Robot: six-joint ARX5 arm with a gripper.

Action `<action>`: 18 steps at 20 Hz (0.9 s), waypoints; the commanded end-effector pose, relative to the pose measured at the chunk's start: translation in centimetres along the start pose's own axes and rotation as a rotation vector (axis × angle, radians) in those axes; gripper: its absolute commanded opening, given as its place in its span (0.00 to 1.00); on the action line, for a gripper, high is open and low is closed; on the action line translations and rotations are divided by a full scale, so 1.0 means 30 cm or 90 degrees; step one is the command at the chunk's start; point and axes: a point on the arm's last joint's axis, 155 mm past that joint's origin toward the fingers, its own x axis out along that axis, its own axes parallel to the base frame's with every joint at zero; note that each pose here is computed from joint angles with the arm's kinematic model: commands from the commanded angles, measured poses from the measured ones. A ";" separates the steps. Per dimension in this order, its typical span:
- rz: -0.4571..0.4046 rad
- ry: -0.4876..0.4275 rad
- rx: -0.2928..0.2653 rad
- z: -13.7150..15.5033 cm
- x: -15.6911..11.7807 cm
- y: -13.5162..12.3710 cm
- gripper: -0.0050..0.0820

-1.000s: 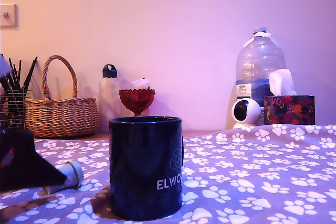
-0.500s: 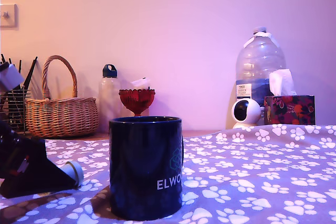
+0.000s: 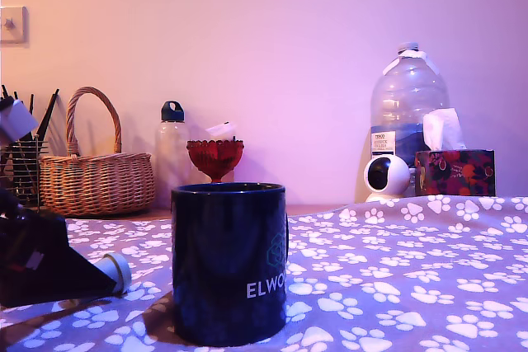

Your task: Pick the coffee capsule and then drop it inside the coffee cup in front of you

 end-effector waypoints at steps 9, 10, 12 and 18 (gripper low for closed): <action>-0.004 -0.013 0.007 0.021 0.004 -0.001 0.26; -0.003 -0.014 0.007 0.022 0.004 0.000 0.26; -0.003 -0.019 0.009 0.028 0.003 0.000 0.26; -0.031 -0.046 -0.009 0.071 -0.008 -0.028 0.26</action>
